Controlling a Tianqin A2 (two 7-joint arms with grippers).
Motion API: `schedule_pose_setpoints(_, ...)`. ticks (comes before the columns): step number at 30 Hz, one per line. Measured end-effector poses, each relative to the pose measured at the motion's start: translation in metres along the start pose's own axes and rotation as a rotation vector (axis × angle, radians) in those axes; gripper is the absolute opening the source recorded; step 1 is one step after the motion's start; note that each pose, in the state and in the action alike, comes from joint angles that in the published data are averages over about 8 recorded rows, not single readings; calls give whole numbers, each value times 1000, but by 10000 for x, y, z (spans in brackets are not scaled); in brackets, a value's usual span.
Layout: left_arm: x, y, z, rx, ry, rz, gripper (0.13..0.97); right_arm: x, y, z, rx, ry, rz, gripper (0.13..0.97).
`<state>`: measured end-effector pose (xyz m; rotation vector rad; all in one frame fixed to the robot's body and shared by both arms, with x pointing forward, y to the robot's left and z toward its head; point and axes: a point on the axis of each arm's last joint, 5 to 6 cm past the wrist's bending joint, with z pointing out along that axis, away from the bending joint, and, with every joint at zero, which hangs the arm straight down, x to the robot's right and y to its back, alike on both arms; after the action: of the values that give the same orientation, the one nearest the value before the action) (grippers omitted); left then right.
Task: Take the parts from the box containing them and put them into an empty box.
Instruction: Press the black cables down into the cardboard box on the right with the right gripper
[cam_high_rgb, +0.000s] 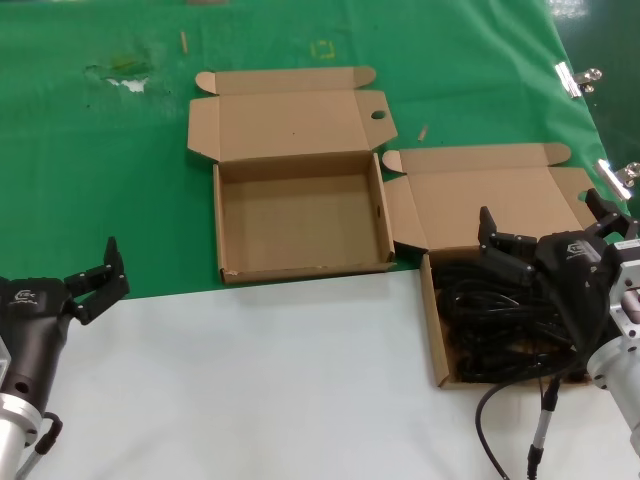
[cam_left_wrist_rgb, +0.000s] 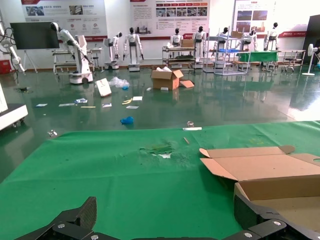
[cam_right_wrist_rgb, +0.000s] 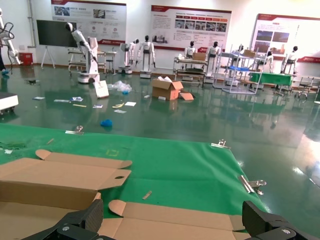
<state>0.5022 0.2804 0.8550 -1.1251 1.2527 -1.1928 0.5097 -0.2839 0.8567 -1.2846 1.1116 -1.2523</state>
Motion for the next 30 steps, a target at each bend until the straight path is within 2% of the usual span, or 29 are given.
schedule_pose_setpoints(30,0,0,0,0,0,0,966,0,0,0,0,0,0,966)
